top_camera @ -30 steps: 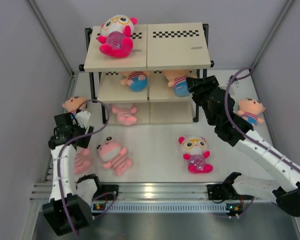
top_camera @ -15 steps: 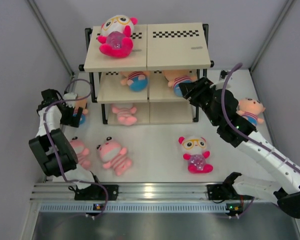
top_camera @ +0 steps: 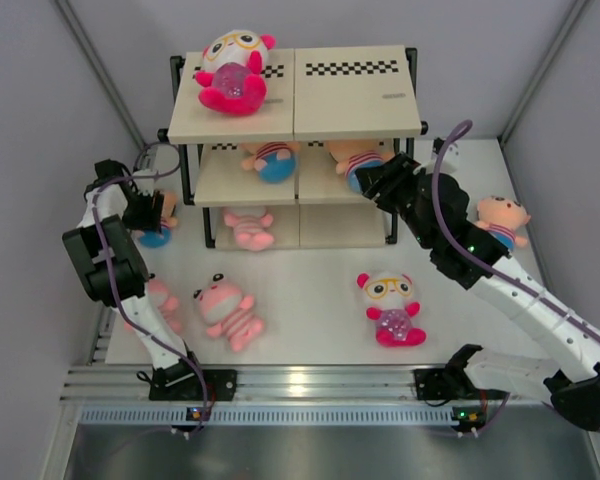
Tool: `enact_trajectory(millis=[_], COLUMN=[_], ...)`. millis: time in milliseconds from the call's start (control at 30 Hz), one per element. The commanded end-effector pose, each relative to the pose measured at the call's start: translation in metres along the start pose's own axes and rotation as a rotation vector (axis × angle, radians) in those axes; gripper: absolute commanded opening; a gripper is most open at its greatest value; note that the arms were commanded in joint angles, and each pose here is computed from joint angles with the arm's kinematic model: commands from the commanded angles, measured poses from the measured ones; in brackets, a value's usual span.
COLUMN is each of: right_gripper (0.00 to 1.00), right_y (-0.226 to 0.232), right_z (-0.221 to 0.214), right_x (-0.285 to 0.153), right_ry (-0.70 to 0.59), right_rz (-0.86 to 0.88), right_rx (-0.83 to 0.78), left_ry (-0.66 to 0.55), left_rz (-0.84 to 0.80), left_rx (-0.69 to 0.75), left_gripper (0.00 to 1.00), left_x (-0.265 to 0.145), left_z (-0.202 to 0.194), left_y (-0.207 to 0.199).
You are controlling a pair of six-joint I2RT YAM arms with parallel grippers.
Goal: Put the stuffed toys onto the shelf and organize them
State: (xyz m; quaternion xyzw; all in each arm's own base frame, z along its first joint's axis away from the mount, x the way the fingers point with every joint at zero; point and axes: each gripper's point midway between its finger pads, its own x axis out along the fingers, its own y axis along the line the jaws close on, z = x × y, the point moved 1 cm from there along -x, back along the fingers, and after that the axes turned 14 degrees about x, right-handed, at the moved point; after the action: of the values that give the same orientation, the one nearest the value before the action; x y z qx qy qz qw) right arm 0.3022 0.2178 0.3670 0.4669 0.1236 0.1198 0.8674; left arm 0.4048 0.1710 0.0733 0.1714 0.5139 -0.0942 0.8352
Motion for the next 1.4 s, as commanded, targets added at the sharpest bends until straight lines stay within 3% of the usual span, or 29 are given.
enact_trajectory(millis=[0, 100, 133, 267, 367, 500, 567, 867, 1067, 1200, 1367], right_gripper=[0.54, 0.54, 0.54, 0.54, 0.54, 0.52, 0.51, 0.52, 0.52, 0.52, 0.52], right_y=[0.015, 0.012, 0.01, 0.005, 0.007, 0.015, 0.03, 0.047, 0.047, 0.038, 0.028], right_z=[0.013, 0.014, 0.016, 0.023, 0.024, 0.019, 0.013, -0.01, -0.018, -0.021, -0.001], right_x=[-0.009, -0.014, -0.015, -0.024, -0.03, -0.038, -0.045, -0.042, -0.043, -0.041, -0.05], right_ry=[-0.04, -0.046, -0.051, -0.081, -0.069, -0.024, 0.022, 0.123, 0.144, 0.142, 0.04], right_rz=[0.033, 0.035, 0.031, 0.029, 0.046, 0.099, 0.192, 0.289, 0.323, 0.301, 0.264], right_rx=[0.001, -0.002, -0.004, -0.014, -0.037, -0.047, -0.042, -0.124, -0.124, -0.121, -0.041], left_ry=[-0.033, 0.012, 0.03, 0.027, -0.092, -0.089, -0.109, -0.207, -0.277, -0.324, -0.306], left_rz=[-0.064, -0.091, -0.089, -0.068, 0.011, 0.008, -0.028, -0.096, -0.207, -0.261, -0.314], left_rx=[-0.009, -0.014, -0.017, 0.0, 0.049, 0.07, 0.066, 0.134, 0.186, 0.175, 0.163], left_gripper=[0.64, 0.37, 0.0, 0.0, 0.0, 0.0, 0.0, 0.0, 0.0, 0.0, 0.0], left_x=[0.009, 0.018, 0.019, -0.01, -0.073, -0.112, -0.138, -0.244, -0.279, -0.289, -0.293], left_z=[0.007, -0.01, -0.016, -0.022, -0.007, -0.014, -0.022, -0.054, -0.063, -0.039, 0.012], left_y=[-0.015, -0.026, -0.028, -0.036, -0.04, -0.054, -0.071, -0.152, -0.201, -0.206, -0.208])
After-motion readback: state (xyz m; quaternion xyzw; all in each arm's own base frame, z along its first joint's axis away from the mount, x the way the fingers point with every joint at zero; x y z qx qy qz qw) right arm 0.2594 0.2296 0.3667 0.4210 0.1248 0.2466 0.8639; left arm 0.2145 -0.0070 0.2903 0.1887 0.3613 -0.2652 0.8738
